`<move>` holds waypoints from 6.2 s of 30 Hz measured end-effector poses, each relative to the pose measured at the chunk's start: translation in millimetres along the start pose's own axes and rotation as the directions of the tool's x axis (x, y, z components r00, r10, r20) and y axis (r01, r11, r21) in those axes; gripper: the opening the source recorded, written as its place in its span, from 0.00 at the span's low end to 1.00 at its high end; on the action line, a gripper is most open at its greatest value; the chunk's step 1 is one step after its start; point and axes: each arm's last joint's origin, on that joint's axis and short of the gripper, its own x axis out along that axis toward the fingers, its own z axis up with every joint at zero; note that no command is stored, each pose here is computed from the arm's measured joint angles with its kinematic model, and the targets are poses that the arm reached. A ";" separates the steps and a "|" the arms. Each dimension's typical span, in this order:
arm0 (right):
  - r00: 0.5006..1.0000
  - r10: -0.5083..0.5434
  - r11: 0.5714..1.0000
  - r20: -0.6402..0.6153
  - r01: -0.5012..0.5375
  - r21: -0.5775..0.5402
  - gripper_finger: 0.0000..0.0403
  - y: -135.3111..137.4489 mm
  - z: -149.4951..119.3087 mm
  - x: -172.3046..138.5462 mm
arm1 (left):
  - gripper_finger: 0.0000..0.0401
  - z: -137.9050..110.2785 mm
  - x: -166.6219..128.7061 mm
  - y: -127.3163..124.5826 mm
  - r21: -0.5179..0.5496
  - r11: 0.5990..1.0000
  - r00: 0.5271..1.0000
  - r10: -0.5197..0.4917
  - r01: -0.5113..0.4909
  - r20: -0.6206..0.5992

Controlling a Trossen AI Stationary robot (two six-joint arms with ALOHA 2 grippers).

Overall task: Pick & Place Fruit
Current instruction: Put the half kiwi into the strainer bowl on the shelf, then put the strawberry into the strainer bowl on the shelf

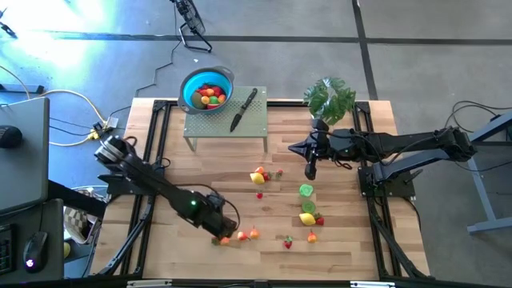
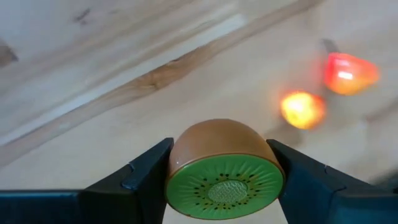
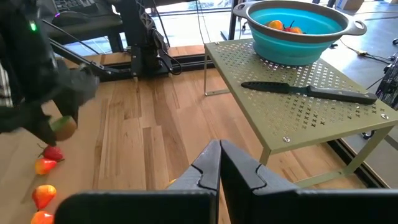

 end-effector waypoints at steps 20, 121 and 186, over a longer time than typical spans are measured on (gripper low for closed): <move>0.994 -0.107 0.994 0.021 0.107 0.014 0.01 -3.0 1.1 -0.2 | 0.58 33.0 -169.9 61.9 0.336 0.864 0.806 -0.483 0.375 0.342; 0.807 -0.586 0.808 0.070 0.589 -0.027 0.01 -92.3 13.2 1.2 | 0.64 329.3 -163.1 178.3 -0.143 0.981 0.591 0.195 -0.134 0.783; 0.808 -0.585 0.808 0.064 0.588 -0.028 0.01 -92.3 12.5 1.3 | 0.11 213.5 -221.1 132.7 0.329 0.942 0.596 -0.232 -0.058 0.769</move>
